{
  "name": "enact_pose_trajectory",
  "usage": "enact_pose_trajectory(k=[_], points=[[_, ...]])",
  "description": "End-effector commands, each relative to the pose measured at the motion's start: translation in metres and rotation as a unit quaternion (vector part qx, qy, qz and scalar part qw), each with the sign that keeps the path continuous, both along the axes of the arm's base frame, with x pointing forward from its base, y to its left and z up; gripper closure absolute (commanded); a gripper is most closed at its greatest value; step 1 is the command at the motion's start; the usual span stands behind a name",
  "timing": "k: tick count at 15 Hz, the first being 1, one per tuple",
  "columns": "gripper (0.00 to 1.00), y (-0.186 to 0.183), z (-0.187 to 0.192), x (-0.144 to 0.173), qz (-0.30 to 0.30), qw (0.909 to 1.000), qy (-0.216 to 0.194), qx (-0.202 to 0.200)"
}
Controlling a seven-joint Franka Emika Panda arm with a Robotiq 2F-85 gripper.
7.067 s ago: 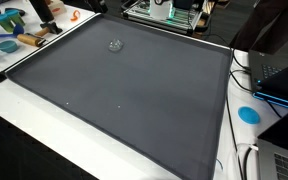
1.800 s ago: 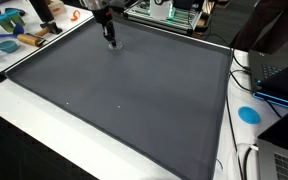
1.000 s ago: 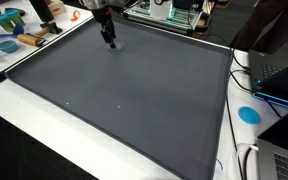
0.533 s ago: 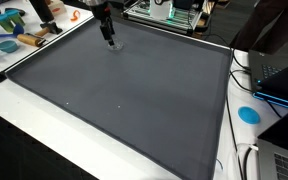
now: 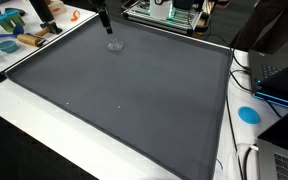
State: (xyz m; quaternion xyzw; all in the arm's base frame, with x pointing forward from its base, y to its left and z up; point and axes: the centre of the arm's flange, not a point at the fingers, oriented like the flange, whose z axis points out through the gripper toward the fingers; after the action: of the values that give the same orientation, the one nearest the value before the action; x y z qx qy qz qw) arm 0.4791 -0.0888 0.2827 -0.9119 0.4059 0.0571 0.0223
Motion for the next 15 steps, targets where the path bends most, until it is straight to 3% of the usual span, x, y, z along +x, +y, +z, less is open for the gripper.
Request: enact_pose_trajectory(k=[1, 6, 15], points=[[0.00, 0.009, 0.024, 0.003, 0.074, 0.9969, 0.023, -0.014], [0.00, 0.038, 0.039, 0.022, 0.184, 0.9794, 0.064, -0.054], [0.00, 0.113, 0.030, 0.050, 0.328, 0.9285, 0.097, -0.145]])
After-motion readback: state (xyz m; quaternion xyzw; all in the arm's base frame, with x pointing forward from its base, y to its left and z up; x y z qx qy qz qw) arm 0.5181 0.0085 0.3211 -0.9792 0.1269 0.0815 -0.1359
